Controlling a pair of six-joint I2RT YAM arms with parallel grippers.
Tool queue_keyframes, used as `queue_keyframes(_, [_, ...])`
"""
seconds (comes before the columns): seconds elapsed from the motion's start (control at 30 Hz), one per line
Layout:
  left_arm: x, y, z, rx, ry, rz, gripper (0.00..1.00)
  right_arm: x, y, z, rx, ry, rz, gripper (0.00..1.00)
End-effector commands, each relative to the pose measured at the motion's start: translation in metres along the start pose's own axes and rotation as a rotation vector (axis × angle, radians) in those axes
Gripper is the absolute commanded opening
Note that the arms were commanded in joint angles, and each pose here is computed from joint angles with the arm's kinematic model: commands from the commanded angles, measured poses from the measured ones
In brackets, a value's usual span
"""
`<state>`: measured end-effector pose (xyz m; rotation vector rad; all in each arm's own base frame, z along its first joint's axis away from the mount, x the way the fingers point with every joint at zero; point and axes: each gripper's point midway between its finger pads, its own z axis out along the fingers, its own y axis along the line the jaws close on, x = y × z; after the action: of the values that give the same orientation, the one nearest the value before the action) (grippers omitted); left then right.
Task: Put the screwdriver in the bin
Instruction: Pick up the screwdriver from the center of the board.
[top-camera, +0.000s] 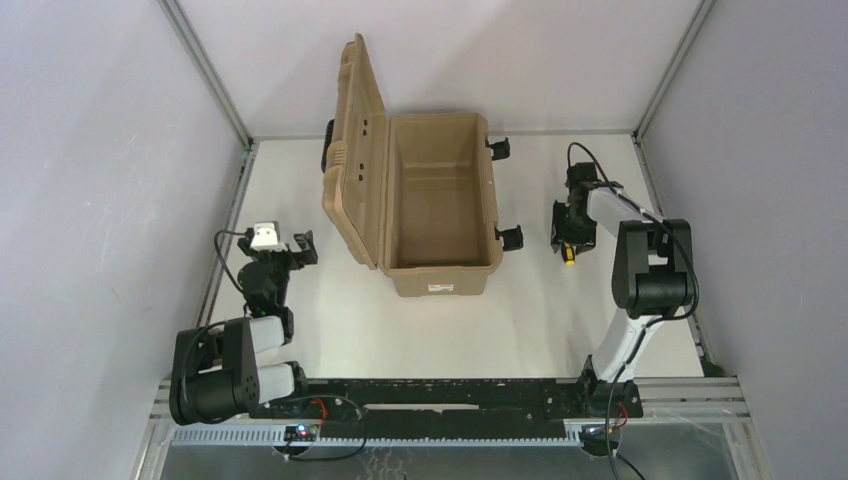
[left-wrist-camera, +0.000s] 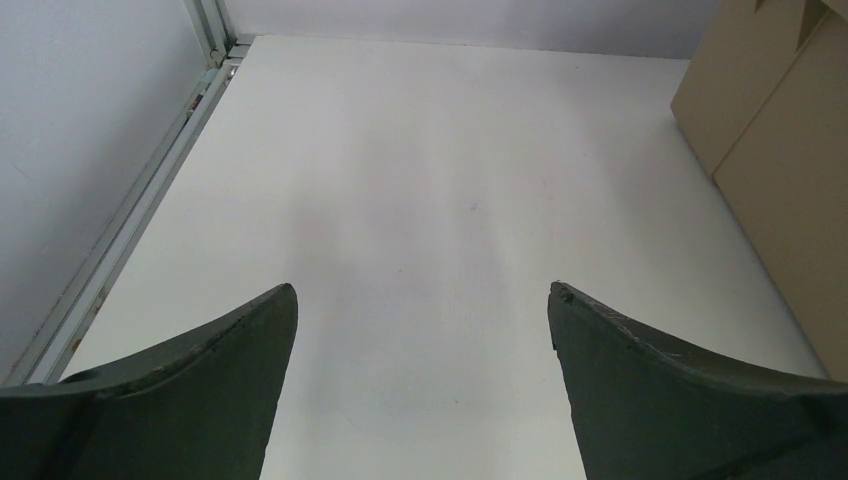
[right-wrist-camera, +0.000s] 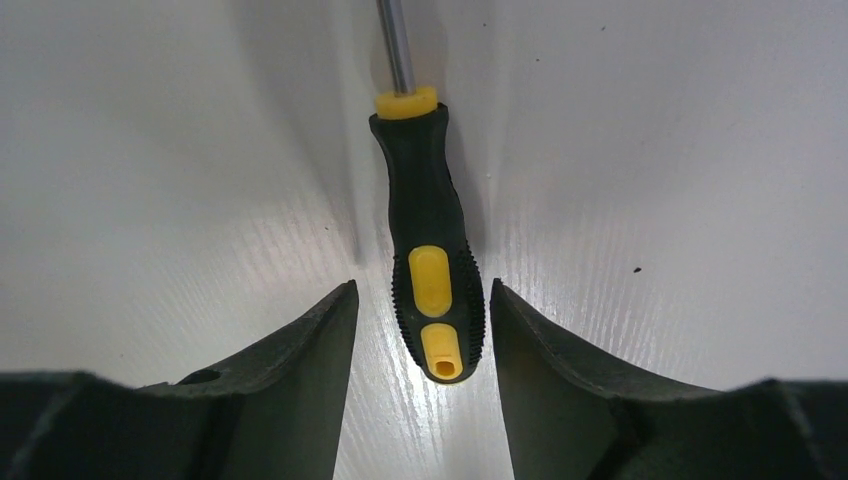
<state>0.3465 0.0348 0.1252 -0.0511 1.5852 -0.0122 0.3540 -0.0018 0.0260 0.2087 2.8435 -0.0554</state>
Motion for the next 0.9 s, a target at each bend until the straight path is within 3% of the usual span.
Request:
queue_keyframes(0.0, [-0.017, -0.002, -0.001, 0.007, -0.080, 0.003, 1.00, -0.013, 0.002, -0.003, -0.010, -0.019, -0.012, 0.59])
queue_keyframes(0.53, [-0.017, -0.002, -0.001, 0.008, -0.080, 0.003, 1.00, -0.012, -0.005, 0.007, 0.032, 0.010, -0.018, 0.53])
queue_keyframes(0.87, [-0.017, -0.003, -0.001, 0.008, -0.082, 0.003, 1.00, -0.010, -0.008, 0.012, 0.054, 0.030, -0.025, 0.41])
